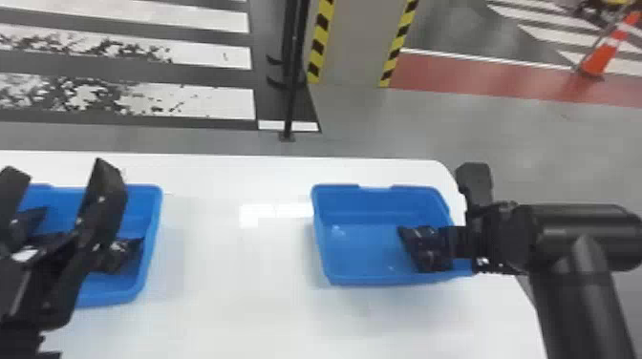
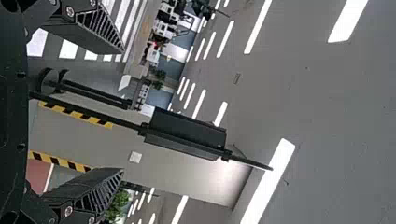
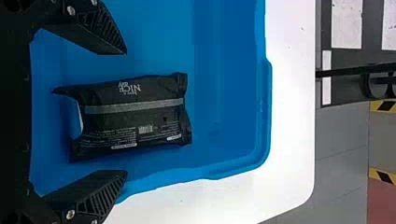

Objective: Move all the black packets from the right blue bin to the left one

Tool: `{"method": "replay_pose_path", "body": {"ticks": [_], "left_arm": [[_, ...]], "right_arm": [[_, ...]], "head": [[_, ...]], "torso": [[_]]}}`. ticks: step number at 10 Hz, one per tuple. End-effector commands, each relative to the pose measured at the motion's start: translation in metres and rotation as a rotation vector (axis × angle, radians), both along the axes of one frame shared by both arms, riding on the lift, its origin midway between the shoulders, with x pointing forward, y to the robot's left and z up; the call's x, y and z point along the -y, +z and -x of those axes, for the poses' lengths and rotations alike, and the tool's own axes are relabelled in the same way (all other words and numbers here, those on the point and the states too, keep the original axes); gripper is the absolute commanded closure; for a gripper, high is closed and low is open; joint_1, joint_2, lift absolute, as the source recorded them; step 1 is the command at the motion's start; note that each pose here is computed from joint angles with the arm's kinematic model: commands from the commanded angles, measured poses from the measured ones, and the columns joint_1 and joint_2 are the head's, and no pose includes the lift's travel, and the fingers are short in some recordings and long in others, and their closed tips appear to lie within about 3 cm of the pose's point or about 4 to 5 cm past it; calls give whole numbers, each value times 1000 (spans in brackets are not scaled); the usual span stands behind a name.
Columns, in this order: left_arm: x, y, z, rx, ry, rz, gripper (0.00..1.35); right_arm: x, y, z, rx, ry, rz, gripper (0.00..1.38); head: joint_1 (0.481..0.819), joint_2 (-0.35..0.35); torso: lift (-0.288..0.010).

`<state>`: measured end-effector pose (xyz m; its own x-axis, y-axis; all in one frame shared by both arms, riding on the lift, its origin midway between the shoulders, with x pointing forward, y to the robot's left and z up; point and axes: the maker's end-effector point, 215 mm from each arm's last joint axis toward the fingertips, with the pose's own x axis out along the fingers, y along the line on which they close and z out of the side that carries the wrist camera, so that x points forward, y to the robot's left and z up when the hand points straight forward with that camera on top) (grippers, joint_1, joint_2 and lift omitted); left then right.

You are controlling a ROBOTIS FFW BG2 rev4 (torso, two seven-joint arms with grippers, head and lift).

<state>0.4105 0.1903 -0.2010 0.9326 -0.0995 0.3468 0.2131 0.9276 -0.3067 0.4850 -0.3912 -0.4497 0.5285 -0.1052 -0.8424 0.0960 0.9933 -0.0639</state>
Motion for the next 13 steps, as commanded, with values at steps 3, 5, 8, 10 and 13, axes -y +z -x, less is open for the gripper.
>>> {"method": "replay_pose_path", "body": {"ticks": [3,5,8,10,13], "left_arm": [[0,0,0,1,1,0,142],[0,0,0,1,1,0,142],[-1,-1,0,1,2,2,142],[-1,-2,0,1,2,2,142],[-2,-2,-1,3,4,7,142]], "right_arm": [[-1,-12,0,3,-4,-23,151],[-3,-17,2,-1,-6,-27,177],[-1,-23,12,-9,-18,-33,341],[-6,-27,18,-32,-21,-55,903],[-9,-25,16,-10,-15,-55,1098]], "head": [[695,-248],[695,-245],[695,-245],[695,-248],[695,-244]], "torso": [[-140],[-140],[-140],[-140],[-140]]}}
